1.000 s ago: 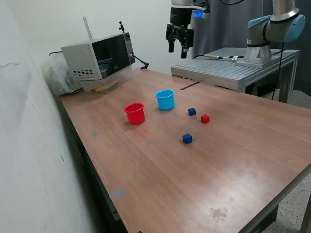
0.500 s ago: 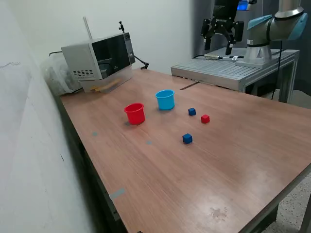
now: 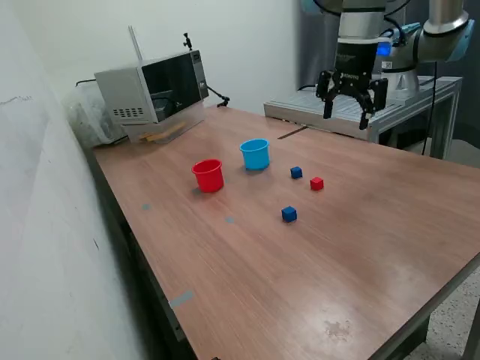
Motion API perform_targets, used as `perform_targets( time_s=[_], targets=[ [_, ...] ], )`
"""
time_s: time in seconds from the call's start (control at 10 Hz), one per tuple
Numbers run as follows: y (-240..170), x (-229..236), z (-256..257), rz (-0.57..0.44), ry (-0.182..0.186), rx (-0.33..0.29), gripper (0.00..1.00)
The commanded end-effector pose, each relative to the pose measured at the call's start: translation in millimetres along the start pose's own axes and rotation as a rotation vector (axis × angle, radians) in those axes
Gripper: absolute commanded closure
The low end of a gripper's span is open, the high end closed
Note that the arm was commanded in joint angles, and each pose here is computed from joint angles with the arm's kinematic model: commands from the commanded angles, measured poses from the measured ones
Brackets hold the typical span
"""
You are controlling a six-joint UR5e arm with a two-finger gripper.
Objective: Place red objects in the red bin, and blue objects in the blue bin.
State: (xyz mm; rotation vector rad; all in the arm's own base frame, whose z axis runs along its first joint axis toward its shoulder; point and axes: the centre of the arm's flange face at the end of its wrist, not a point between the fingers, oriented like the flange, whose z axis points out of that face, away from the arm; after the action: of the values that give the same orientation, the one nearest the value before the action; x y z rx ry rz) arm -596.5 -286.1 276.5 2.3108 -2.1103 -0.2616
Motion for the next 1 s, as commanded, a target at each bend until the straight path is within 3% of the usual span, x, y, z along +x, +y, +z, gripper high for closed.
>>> perform_targets(
  time_s=[0.0, 0.3, 0.9],
  targets=[
    [41.4, 16.0, 41.4, 0.005, 0.013, -0.007, 0.0],
    [64.1, 24.8, 83.0, 0.076, 0.007, 0.02, 0.0],
    [87.1, 31.4, 116.7, 0.191, -0.003, 0.017, 0.0]
  ],
)
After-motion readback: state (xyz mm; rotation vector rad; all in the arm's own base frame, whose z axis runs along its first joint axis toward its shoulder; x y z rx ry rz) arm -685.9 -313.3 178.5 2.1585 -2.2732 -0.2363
